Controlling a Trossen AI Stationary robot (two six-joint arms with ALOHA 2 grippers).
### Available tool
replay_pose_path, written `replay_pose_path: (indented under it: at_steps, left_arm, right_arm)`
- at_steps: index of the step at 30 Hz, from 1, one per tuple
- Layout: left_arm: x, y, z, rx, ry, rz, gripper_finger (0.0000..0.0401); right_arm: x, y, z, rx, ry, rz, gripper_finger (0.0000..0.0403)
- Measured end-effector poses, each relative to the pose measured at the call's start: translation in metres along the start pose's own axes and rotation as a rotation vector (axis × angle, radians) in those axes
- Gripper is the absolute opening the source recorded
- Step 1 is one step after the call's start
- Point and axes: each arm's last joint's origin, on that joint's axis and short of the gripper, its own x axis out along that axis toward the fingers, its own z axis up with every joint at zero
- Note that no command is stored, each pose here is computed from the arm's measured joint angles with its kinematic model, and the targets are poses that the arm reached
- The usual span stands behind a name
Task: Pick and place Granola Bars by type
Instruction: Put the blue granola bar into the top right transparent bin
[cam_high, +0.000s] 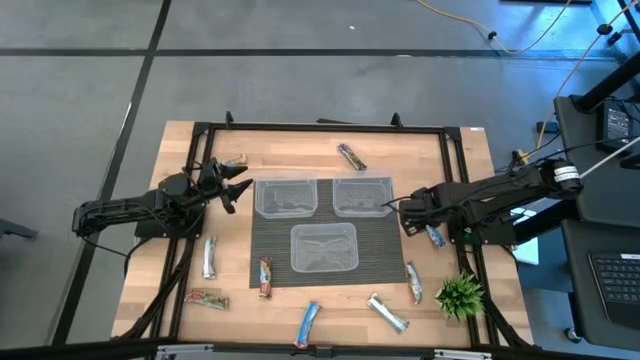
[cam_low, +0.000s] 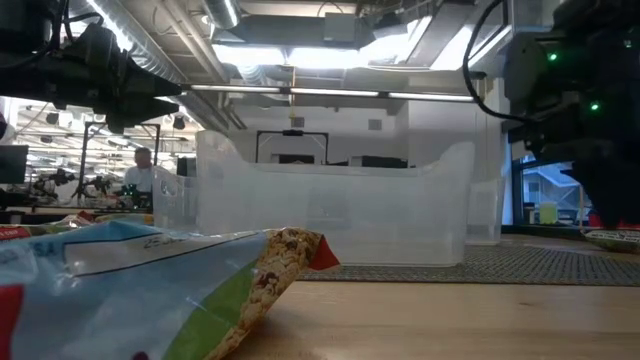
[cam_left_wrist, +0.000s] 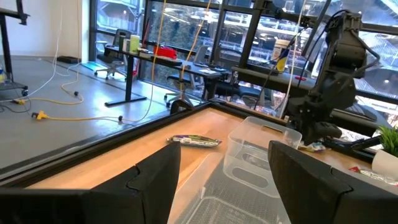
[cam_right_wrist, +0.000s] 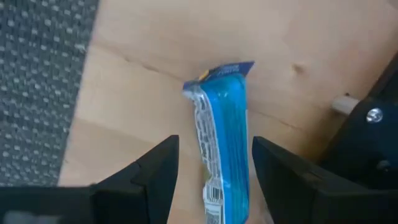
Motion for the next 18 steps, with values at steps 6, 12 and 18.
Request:
replay_pose_path:
  at_steps: [6,12,18]
  left_arm:
    - [0.0,0.0,0.0,0.0,0.0,0.0,0.0235]
    - [0.0,0.0,0.0,0.0,0.0,0.0,0.0235]
    - [0.0,0.0,0.0,0.0,0.0,0.0,0.0235]
  right_arm:
    - [0.006,0.0,0.006,0.0,0.017,-0.034,0.0188]
    - [0.014,0.007,0.009,-0.065,0.057,-0.036,0.0158]
    - [0.021,0.011,0.01,-0.09,0.071,-0.064,0.0139]
